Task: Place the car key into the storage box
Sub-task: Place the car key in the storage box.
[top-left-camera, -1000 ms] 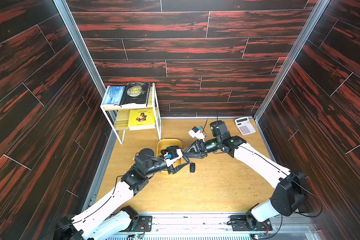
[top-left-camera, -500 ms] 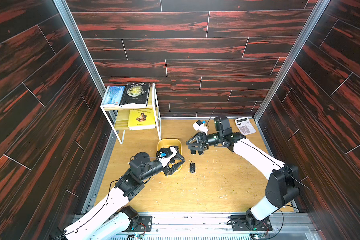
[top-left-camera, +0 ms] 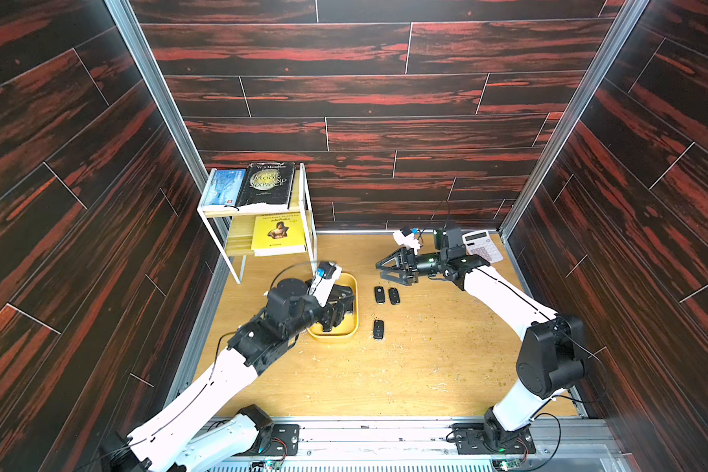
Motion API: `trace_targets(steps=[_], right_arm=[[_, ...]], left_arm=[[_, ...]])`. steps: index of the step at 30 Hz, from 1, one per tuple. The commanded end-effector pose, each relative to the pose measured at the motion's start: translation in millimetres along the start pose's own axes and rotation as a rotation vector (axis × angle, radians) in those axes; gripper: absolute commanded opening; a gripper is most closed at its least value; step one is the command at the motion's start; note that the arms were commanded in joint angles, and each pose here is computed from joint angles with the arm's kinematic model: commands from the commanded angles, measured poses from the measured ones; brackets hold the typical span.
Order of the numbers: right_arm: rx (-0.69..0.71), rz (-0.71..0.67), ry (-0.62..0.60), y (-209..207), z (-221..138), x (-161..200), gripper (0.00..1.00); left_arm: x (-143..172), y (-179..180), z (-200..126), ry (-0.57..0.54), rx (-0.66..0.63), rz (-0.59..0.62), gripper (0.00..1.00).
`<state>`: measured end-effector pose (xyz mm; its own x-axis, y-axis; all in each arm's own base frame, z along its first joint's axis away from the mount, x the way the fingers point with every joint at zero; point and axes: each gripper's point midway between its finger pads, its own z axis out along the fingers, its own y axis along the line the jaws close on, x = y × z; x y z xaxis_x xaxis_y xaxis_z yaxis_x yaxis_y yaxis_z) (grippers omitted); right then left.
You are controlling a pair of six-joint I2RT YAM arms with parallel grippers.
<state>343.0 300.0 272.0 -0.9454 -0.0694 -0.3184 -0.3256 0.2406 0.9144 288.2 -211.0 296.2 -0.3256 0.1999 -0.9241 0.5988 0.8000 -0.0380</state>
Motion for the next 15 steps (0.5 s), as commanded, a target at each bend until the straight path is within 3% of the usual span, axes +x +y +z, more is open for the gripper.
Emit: trace_targets(steps=[1, 6, 11, 15], right_arm=[[0.181, 0.009, -0.029, -38, -6, 2, 0.81], [0.520, -0.013, -0.057, -96, -26, 2, 0.82], [0.826, -0.044, -0.084, -138, -60, 7, 0.83], [0.970, -0.062, -0.088, -155, -79, 15, 0.84]], left_arm=[[19, 24, 3, 0.184, -0.145, -0.086, 0.03], [39, 34, 18, 0.399, -0.195, -0.129, 0.00], [49, 40, 34, 0.499, -0.168, -0.262, 0.00], [56, 52, 41, 0.563, -0.165, -0.345, 0.00]])
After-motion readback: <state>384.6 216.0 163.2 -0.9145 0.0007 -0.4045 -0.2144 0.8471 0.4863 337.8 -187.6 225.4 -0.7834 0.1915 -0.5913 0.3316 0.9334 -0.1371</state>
